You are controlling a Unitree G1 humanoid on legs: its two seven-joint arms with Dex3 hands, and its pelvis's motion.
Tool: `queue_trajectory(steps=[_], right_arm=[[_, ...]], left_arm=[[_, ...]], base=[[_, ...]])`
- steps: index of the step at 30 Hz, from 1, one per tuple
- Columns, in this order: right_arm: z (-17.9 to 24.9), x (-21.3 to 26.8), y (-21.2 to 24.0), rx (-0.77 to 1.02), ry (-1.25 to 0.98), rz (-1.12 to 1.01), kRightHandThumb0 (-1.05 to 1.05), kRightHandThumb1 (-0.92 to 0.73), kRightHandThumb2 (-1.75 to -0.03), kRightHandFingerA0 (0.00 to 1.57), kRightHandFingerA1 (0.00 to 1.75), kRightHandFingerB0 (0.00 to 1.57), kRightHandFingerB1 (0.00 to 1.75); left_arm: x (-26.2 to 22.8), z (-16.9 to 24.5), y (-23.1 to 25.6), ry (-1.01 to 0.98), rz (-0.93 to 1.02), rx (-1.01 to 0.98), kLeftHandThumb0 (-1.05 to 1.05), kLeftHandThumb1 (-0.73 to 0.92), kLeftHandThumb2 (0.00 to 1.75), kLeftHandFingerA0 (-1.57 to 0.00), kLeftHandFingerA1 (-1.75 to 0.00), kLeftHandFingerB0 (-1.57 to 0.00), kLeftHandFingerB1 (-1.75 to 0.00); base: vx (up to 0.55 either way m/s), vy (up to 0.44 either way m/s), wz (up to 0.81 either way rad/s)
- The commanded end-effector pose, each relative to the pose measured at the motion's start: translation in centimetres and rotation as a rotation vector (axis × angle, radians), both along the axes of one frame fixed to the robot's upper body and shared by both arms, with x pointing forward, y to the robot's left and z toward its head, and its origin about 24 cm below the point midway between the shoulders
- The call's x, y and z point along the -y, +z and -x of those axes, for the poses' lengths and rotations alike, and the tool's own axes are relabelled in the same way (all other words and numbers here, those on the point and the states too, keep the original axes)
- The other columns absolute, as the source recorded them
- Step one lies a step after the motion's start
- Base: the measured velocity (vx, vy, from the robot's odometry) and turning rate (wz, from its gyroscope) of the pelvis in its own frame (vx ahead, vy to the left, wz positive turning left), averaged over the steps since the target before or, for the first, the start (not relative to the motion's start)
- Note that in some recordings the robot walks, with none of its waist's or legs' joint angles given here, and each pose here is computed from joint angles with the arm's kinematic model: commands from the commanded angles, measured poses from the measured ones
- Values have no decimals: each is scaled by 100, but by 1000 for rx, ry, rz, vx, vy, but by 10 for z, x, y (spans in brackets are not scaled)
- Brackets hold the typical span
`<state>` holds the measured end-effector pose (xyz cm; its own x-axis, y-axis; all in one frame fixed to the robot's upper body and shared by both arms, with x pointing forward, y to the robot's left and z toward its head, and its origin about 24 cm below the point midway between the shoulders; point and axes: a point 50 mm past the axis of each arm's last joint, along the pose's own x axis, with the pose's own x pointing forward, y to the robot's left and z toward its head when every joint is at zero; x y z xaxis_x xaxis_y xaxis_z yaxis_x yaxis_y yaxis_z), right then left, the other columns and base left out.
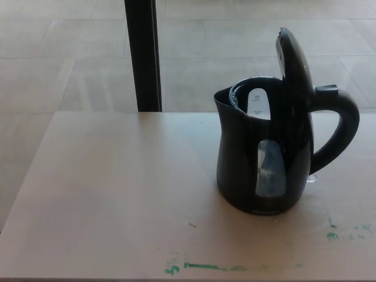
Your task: The robot uses its right hand to push down on the lid of a kettle kept in the middle of the desk to close it
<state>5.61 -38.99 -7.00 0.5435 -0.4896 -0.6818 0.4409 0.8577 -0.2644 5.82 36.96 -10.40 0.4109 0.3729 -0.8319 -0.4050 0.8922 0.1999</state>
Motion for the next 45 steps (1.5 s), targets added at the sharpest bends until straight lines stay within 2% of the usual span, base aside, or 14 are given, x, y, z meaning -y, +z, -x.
queue_trajectory(steps=[1,16,17,19,20,21,22,23,24,40,41,42,43,45], right_arm=[[-9,20,30,346,-145,-120,-79,-61,-59,53,99,38,73],[-110,54,172,850,-4,110,-80,-64,-59,58,63,48,51],[-122,53,190,906,36,118,-81,-50,-93,49,66,38,54],[-131,50,207,941,78,125,-81,-50,-93,49,66,38,54],[-138,47,217,976,105,131,-80,-65,-60,49,61,46,46],[-145,43,231,1001,126,145,-83,-64,-59,54,62,51,46],[-152,38,246,1011,176,183,-82,-67,-61,44,60,46,44],[-164,29,268,1042,240,233,-83,-53,-92,33,61,32,51],[-171,23,281,1065,272,252,-82,-69,-61,31,55,32,39],[-256,-76,345,1015,694,387,-77,-68,-61,27,42,25,29],[-262,-86,345,987,729,435,-79,-55,-93,24,51,18,42],[-264,-90,345,981,756,453,-79,-55,-93,24,51,18,42],[-267,-96,345,963,791,464,-77,-70,-62,30,42,26,29],[-274,-110,341,901,861,460,-80,-69,-62,30,39,25,29]], left_arm=[[-12,-1,9,121,110,133,-83,62,72,-37,-47,-32,-39],[-13,6,9,135,114,128,-84,63,71,-38,-49,-32,-40],[-13,7,8,132,106,117,-79,72,62,-43,-52,-38,-38],[-13,7,8,138,103,113,-79,72,62,-43,-52,-38,-38],[-15,7,10,120,100,115,-79,73,62,-42,-50,-36,-37],[-16,7,11,99,94,108,-85,63,75,-38,-51,-32,-41],[-16,6,12,94,92,109,-86,64,75,-38,-50,-32,-41],[-17,6,12,101,89,110,-80,73,62,-41,-44,-35,-36],[-17,6,12,107,100,124,-81,73,60,-41,-46,-34,-36],[-20,8,14,128,86,111,-78,72,62,-40,-45,-34,-36],[-21,8,14,127,78,105,-77,73,62,-43,-47,-36,-37],[-21,9,14,124,77,104,-77,73,62,-43,-47,-36,-37],[-21,9,14,135,93,116,-82,64,71,-38,-50,-32,-41],[-20,10,14,137,96,113,-82,63,70,-38,-50,-32,-41]], base=[[0,0,0],[0,0,0],[0,0,0],[0,0,0],[0,0,0],[0,0,0],[0,0,0],[0,0,0],[0,0,0],[1,0,0],[0,0,0],[0,0,0],[0,0,0],[0,0,0]])
